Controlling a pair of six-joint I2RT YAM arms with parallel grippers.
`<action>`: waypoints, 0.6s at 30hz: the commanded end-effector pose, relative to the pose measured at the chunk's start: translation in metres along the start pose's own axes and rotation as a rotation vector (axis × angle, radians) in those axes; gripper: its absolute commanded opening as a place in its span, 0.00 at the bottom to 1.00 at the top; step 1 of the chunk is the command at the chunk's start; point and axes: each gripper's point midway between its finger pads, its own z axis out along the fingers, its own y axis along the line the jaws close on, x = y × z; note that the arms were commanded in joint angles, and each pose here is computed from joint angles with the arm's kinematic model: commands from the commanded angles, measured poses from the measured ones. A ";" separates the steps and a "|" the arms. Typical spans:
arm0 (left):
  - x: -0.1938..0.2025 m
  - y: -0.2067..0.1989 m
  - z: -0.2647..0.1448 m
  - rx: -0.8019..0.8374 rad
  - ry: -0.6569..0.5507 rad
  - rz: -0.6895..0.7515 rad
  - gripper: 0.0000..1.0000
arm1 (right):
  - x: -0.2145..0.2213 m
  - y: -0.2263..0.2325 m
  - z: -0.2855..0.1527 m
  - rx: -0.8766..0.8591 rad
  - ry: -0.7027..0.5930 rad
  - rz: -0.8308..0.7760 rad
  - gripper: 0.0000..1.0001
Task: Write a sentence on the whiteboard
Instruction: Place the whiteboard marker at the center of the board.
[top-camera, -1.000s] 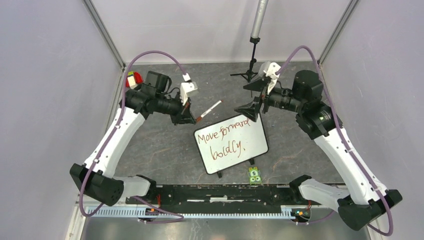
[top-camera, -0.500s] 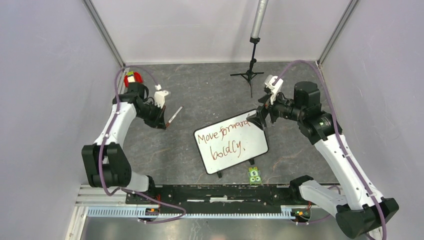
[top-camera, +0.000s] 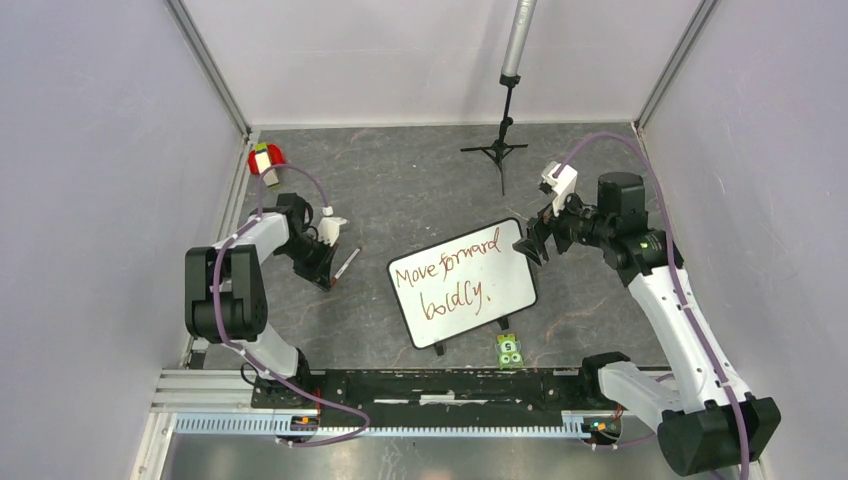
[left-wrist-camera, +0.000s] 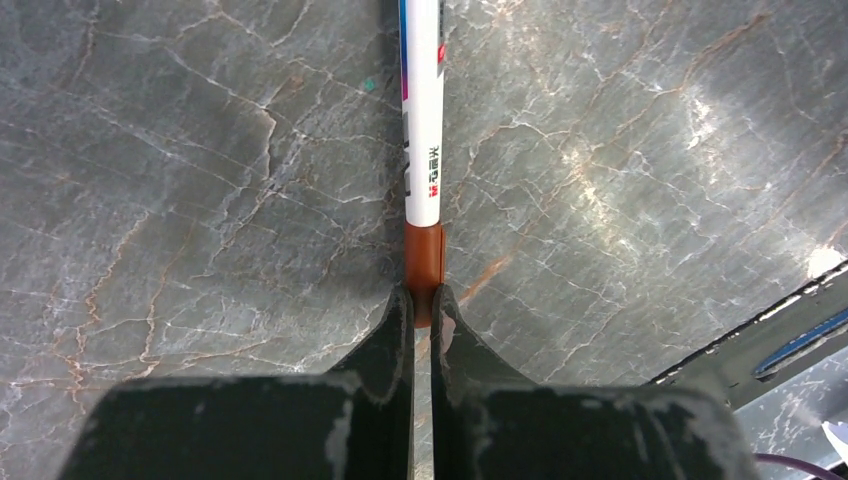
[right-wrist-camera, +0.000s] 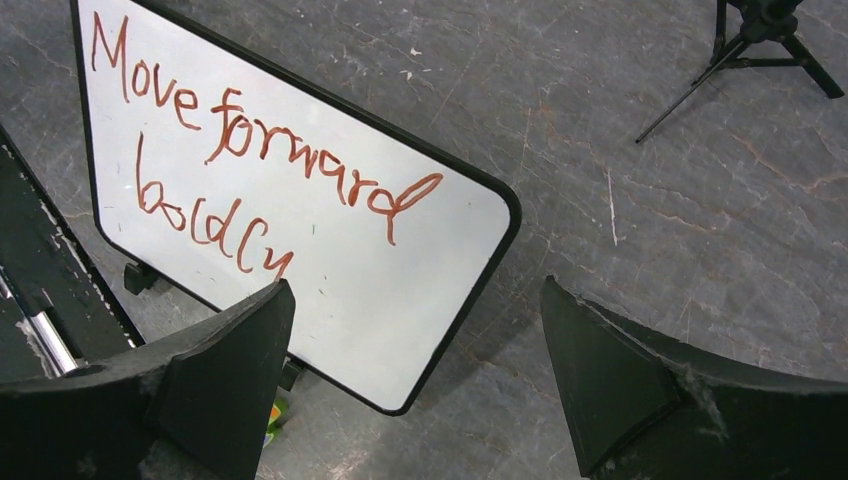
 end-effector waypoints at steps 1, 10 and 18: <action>-0.003 0.011 0.005 -0.038 -0.010 0.040 0.11 | 0.004 -0.003 -0.001 -0.009 0.000 -0.020 0.98; 0.002 0.006 -0.002 -0.039 -0.008 0.051 0.39 | 0.018 -0.006 -0.004 -0.010 0.031 -0.012 0.98; -0.035 -0.003 -0.058 -0.088 -0.140 0.077 0.95 | 0.023 -0.031 -0.017 0.038 0.062 -0.033 0.98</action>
